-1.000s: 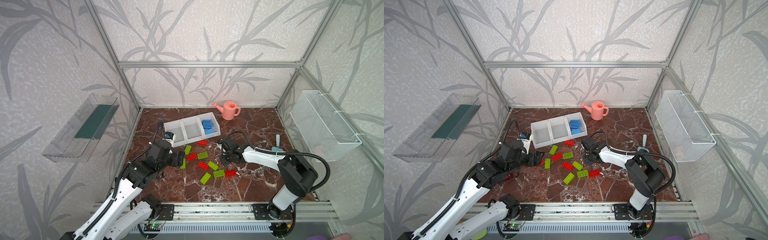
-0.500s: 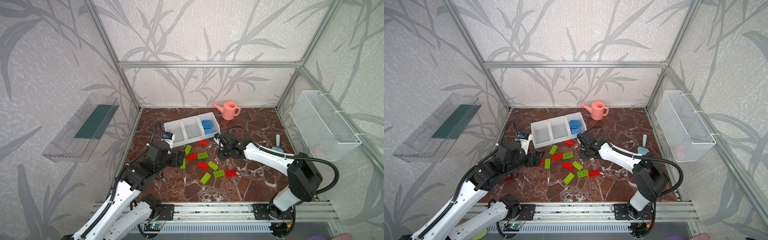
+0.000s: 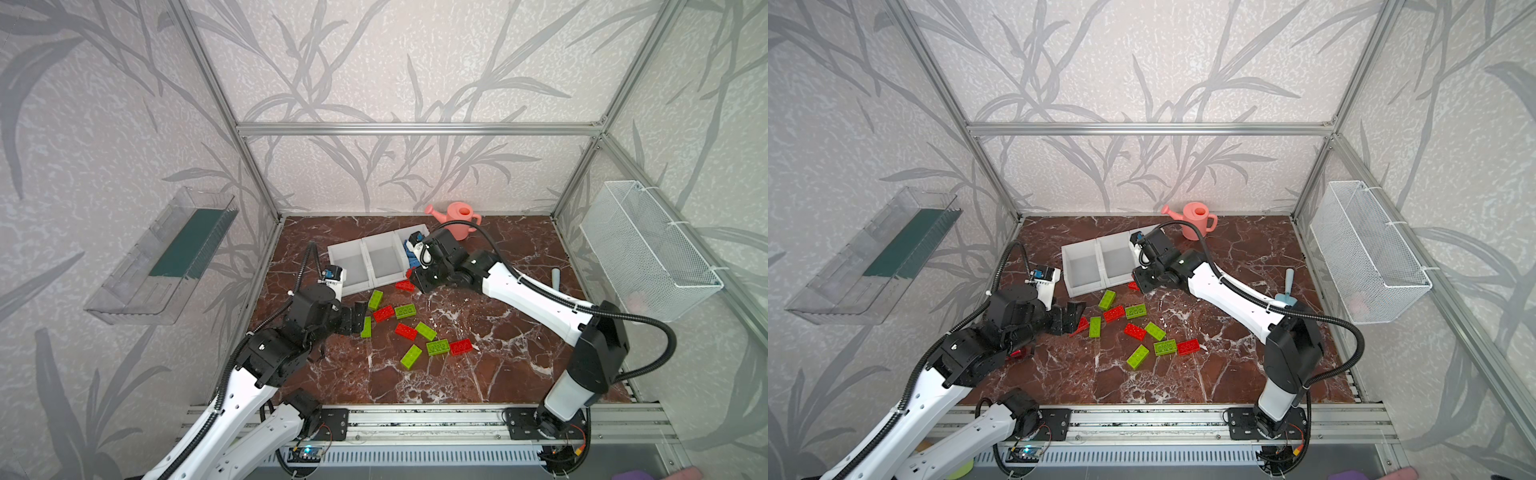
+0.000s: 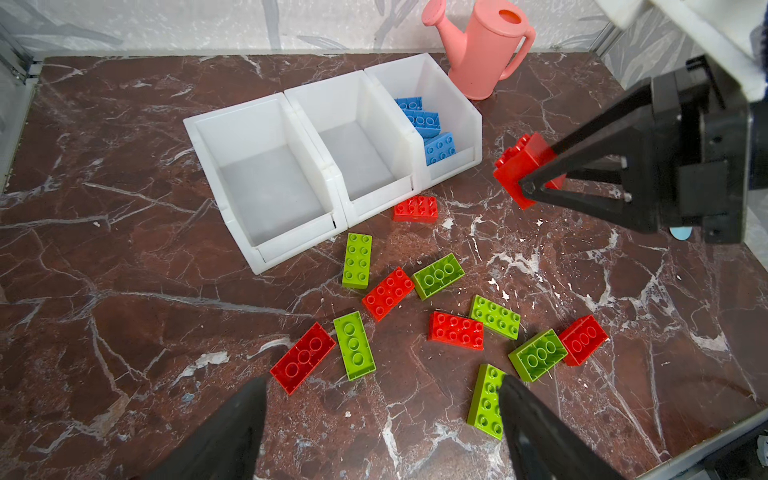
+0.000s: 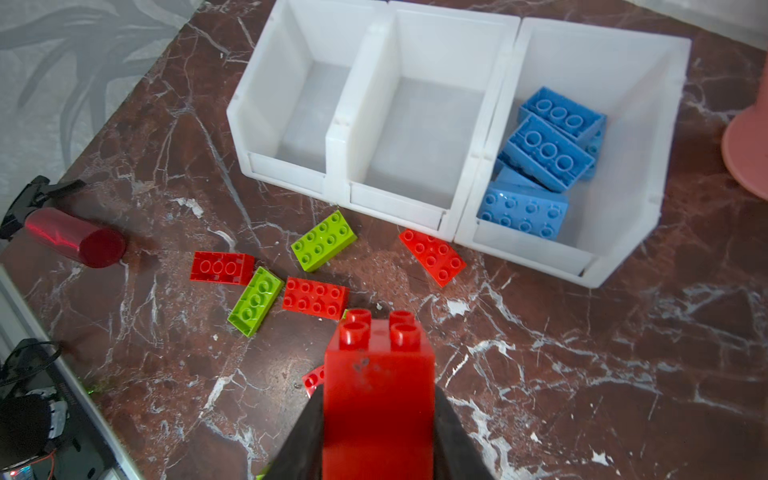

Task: Sort the legos into containers by color
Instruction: 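Lift the tall red brick with the right gripper into the middle compartment, then withdraw the right gripper while the left gripper grasps a red brick near the bin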

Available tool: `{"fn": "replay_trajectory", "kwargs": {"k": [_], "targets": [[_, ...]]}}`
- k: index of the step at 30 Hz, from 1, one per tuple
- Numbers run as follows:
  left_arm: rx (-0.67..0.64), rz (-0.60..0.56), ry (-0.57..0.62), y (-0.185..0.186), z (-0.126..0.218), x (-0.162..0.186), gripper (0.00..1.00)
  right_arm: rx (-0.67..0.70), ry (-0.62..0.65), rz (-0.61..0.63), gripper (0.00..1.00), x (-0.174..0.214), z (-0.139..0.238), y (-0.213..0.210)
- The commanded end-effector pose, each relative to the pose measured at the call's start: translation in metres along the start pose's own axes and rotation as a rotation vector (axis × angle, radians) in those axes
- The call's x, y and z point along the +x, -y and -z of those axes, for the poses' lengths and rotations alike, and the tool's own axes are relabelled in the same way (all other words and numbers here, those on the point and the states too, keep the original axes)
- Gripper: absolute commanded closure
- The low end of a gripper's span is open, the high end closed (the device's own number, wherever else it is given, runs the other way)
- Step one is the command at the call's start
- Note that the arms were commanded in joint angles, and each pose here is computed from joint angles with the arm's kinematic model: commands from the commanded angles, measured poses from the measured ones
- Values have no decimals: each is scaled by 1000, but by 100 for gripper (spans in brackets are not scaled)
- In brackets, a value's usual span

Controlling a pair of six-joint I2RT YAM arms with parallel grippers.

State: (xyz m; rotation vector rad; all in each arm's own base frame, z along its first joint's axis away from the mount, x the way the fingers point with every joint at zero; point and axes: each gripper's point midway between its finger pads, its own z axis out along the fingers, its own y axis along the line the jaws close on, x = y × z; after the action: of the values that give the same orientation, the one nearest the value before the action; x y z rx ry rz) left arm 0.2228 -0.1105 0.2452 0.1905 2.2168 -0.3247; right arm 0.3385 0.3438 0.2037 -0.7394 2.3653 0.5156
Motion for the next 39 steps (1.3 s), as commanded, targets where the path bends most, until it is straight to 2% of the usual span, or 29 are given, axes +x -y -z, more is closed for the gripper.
{"fn": "replay_trajectory", "kwargs": {"k": [1,10,18,26,30,35,39], "targets": [[-36,2,17,-7,1,0,13,-15,-42,48,76,-6,-17,-6],[-43,1,-5,-7,-4,4,13,-10,-26,80,76,-47,-64,-5],[-50,-9,-17,-8,-7,5,13,-2,-47,86,76,-64,-119,7],[-56,-17,-30,-9,-9,7,13,26,-62,79,74,-73,-141,25],[-63,-19,-40,-9,-12,8,13,29,-57,69,66,-74,-143,30],[-79,-15,-49,-12,-14,10,13,17,-47,62,39,-77,-142,30],[-102,7,-59,-15,-18,11,13,13,-33,66,28,-82,-134,27]]}}
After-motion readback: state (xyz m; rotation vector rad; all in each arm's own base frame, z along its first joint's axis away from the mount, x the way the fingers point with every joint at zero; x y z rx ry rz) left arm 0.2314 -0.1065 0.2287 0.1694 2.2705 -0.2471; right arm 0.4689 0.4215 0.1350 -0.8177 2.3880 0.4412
